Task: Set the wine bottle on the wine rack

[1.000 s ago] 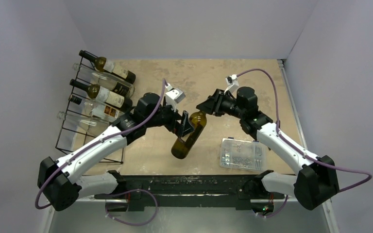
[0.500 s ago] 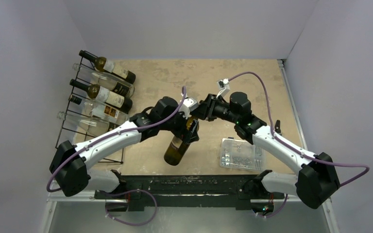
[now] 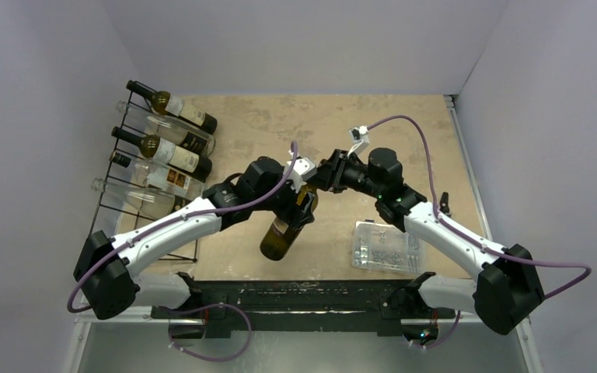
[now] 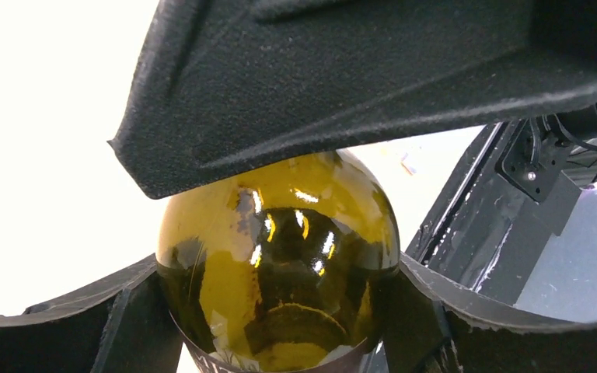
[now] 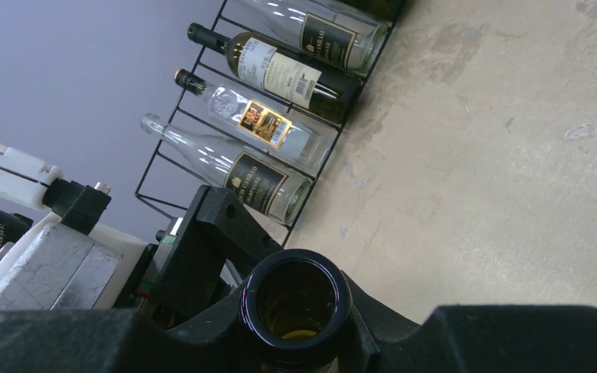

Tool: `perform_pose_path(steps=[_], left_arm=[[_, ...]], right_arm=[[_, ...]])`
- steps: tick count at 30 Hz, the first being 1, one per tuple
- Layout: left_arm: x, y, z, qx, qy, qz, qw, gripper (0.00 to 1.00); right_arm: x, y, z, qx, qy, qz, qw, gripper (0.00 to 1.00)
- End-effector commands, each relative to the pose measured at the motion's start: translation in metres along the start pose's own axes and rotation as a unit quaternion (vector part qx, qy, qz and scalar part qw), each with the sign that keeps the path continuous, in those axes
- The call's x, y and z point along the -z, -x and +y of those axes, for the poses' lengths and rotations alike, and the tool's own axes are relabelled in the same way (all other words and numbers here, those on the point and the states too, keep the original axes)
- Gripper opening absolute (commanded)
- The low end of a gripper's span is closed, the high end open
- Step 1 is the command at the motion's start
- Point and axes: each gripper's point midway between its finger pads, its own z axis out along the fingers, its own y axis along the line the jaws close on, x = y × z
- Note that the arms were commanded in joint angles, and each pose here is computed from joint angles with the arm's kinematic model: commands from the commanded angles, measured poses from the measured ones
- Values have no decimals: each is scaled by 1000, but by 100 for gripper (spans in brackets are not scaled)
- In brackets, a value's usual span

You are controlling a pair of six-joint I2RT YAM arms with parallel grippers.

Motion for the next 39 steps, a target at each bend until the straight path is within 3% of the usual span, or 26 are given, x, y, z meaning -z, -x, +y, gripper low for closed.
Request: perform_pose_path(steps=[1, 5, 10, 11, 17, 26, 31, 39], left_arm=[[11, 13, 4, -41, 10, -26, 999, 51], [13, 16, -1, -39, 0, -33, 999, 30], [20, 19, 0, -45, 7, -36, 998, 2], [21, 18, 3, -47, 14, -34, 998, 0], [24, 18, 8, -53, 28, -35, 998, 0], [33, 20, 20, -54, 67, -51, 995, 0], [38, 20, 28, -54, 93, -55, 993, 0], [47, 22, 52, -24, 167, -62, 984, 0]], right_arm=[[8, 22, 37, 9, 57, -32, 998, 1], [10, 21, 38, 10, 59, -34, 998, 8], [10, 20, 37, 8, 58, -33, 998, 25], [10, 19, 37, 7, 60, -31, 998, 29], [9, 22, 42, 12, 65, -30, 997, 67], [34, 48, 36, 55, -18, -78, 995, 97], [60, 70, 39, 84, -57, -128, 987, 99], [76, 71, 13, 112, -138, -128, 976, 99]])
